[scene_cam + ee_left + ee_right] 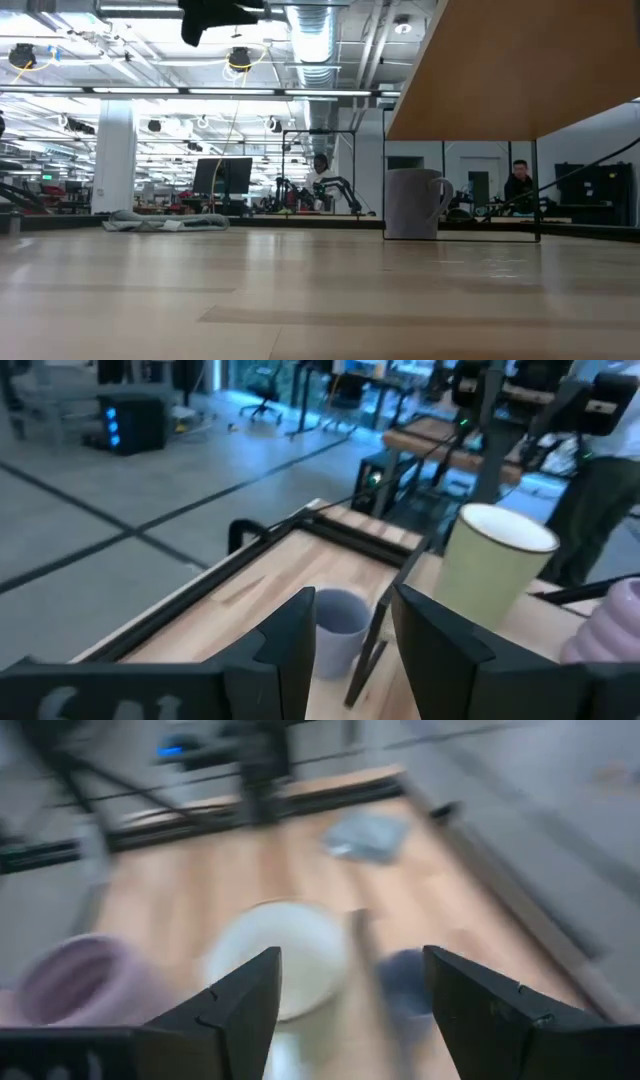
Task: Stack small to large cups/mugs on shelf
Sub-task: Put the violet mug on the shelf
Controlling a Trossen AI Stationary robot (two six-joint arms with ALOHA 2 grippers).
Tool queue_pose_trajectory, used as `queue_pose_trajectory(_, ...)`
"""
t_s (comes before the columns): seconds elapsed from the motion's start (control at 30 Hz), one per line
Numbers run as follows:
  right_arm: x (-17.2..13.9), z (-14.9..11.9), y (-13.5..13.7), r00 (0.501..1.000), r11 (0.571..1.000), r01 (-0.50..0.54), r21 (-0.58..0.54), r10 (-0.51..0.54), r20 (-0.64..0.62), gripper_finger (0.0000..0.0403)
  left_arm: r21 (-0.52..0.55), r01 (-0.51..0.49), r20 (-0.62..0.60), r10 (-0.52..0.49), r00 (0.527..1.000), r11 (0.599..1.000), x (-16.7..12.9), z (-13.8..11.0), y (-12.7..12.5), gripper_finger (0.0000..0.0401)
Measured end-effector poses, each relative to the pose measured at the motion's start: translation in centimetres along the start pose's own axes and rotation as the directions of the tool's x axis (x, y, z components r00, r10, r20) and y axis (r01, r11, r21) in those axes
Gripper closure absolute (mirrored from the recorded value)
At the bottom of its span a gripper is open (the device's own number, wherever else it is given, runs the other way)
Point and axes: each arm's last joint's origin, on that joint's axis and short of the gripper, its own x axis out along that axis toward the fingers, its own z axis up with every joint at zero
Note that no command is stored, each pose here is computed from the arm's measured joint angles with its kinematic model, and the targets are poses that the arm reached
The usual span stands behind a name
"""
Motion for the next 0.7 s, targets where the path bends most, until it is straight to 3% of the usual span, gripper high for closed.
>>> queue_pose_trajectory(0.1, 0.2, 0.0, 0.5, 0.990, 0.990, -0.135, 0.047, 0.136, -0.029, 0.0138, 0.018, 0.004, -0.008, -0.004, 1.000, 1.000, 0.1, -0.8, 0.5, 0.0276)
queue_pose_trajectory(0.33, 0.6, -0.1, 2.1, 0.952, 0.954, -0.290, 0.079, 0.296, -0.081, 0.0138, 0.015, 0.028, -0.023, -0.027, 0.999, 1.000, 0.7, -1.4, 0.5, 0.0276)
queue_pose_trajectory(0.5, -0.4, 0.1, 3.7, 0.887, 0.891, -0.437, 0.124, 0.450, -0.104, 0.0138, -0.038, 0.023, -0.014, -0.024, 1.000, 0.999, 0.6, -1.3, 0.5, 0.0276)
queue_pose_trajectory(0.7, -2.6, 0.9, 5.4, 0.772, 0.779, -0.597, 0.192, 0.623, -0.128, 0.0138, -0.072, 0.018, -0.019, -0.020, 1.000, 0.997, 0.6, -1.3, 0.5, 0.0276)
